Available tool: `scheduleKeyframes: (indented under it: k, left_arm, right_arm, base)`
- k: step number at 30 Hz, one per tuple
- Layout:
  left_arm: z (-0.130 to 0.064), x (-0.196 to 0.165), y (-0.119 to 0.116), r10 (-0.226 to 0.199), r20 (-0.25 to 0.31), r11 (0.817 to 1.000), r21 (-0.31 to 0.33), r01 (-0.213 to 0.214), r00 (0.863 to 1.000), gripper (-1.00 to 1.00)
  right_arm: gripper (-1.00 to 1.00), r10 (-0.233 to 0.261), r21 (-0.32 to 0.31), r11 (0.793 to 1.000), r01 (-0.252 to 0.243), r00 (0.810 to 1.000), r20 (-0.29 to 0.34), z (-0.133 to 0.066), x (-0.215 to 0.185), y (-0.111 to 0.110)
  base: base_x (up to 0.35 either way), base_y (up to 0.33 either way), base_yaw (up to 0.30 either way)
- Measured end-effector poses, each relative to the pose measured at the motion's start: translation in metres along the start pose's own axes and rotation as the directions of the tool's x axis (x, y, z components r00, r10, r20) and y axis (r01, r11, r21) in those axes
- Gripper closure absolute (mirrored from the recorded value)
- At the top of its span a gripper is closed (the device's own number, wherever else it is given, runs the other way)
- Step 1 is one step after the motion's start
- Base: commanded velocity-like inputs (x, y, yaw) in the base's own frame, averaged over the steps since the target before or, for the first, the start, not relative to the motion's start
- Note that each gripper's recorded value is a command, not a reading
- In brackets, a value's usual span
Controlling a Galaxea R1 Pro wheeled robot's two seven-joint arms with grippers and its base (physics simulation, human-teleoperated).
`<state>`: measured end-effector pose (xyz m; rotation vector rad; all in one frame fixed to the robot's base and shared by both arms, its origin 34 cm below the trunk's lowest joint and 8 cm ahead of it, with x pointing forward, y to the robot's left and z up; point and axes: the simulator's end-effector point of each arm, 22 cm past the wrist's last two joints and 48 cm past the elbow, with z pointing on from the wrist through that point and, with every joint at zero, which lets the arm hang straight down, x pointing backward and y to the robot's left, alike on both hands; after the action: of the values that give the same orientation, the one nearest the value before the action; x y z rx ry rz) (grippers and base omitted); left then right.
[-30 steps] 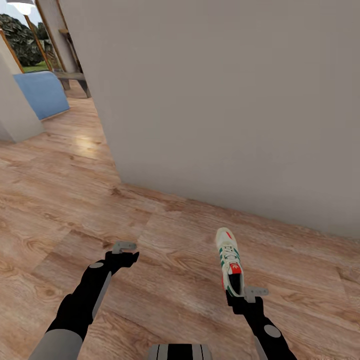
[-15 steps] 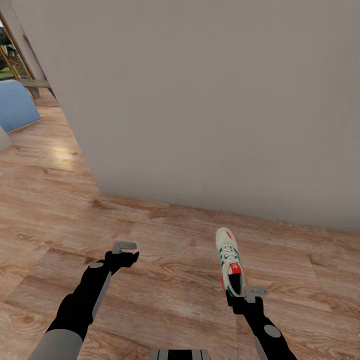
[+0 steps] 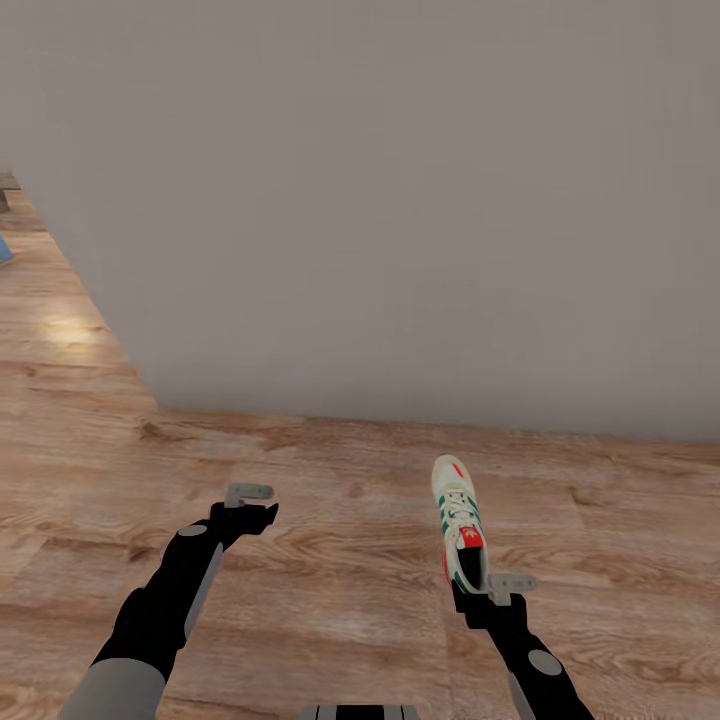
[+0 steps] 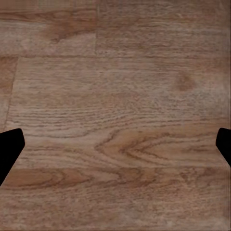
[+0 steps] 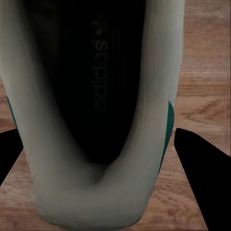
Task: Pick up the two gym shoes and the two sandals from the corridor floor and place them onto the hallstand (shoe rack) in the corridor, making sure they are on the rack and not on the floor. Arrange them so the two gym shoes are next to each other and the two sandals are next to each other.
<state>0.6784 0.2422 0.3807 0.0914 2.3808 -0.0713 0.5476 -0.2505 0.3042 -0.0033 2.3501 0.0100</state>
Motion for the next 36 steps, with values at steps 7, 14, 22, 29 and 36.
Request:
scheduleKeyframes:
  k: [7,14,22,29,36]
  left_arm:
    - [-0.002,-0.004,0.000,0.002,0.007,1.000,0.000,-0.002,1.000,-1.00]
    - [0.001,0.000,0.000,0.003,0.014,1.000,0.000,-0.003,1.000,-1.00]
    - [0.008,0.012,0.000,0.003,0.022,1.000,0.000,-0.003,1.000,-1.00]
    - [0.014,0.021,0.000,0.004,0.031,1.000,-0.001,-0.004,1.000,-1.00]
    - [0.021,0.032,0.000,0.002,0.011,1.000,0.000,-0.002,1.000,-1.00]
  right_arm:
    - [1.00,0.000,0.000,1.000,0.000,1.000,0.008,-0.001,-0.004,0.000]
    - [1.00,0.001,0.000,1.000,-0.001,1.000,0.015,0.003,0.001,0.000]
    - [1.00,0.000,0.000,1.000,0.000,1.000,0.023,0.011,0.013,0.000]
    - [1.00,0.001,-0.001,1.000,-0.001,1.000,0.031,0.018,0.023,0.000]
    - [1.00,0.000,0.000,1.000,0.000,1.000,0.011,0.021,0.034,0.000]
  base:
    - [0.000,0.000,-0.257]
    - [0.000,0.000,-0.254]
    - [0.000,0.000,-0.253]
    - [0.000,0.000,-0.238]
    - [0.000,0.000,-0.233]
